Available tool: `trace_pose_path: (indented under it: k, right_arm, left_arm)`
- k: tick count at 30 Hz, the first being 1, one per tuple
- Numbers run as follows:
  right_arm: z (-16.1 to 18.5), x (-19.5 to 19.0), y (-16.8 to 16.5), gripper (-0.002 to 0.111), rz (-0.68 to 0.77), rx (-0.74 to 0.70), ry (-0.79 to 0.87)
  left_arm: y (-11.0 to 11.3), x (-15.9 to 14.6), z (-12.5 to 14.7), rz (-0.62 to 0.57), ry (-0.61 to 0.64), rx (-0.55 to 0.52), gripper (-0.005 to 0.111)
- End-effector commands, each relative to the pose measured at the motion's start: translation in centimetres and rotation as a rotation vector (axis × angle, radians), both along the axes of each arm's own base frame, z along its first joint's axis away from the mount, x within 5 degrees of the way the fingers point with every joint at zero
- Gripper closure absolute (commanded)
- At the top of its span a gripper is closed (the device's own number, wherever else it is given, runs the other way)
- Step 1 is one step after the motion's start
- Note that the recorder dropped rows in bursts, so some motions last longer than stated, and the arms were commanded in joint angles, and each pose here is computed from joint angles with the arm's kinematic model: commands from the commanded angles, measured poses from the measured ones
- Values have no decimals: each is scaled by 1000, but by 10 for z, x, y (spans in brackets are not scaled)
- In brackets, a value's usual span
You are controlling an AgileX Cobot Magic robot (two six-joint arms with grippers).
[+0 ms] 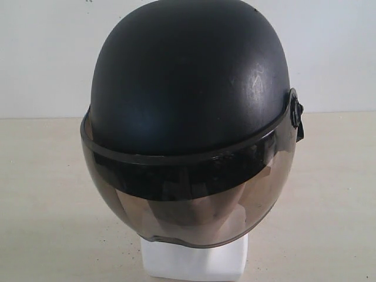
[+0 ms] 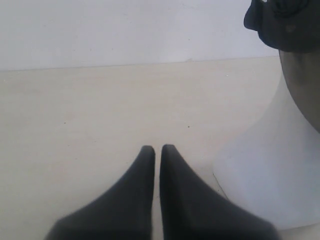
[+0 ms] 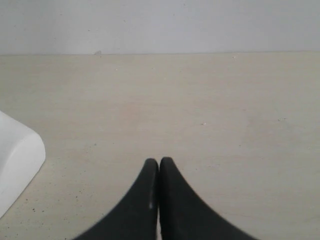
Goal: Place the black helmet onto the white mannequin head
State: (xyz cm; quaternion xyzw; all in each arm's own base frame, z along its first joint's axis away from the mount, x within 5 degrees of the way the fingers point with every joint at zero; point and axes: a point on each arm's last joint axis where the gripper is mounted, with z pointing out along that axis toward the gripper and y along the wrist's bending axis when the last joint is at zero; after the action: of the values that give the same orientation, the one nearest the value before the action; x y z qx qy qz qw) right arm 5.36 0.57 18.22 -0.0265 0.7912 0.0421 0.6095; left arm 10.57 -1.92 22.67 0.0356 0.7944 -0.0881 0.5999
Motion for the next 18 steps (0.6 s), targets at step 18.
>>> trace_pose_path:
  k: [18]
  right_arm:
    - [0, 0, -3, 108, -47, -15, -4]
  left_arm:
    - [0, 0, 0, 0, 0, -10, 102]
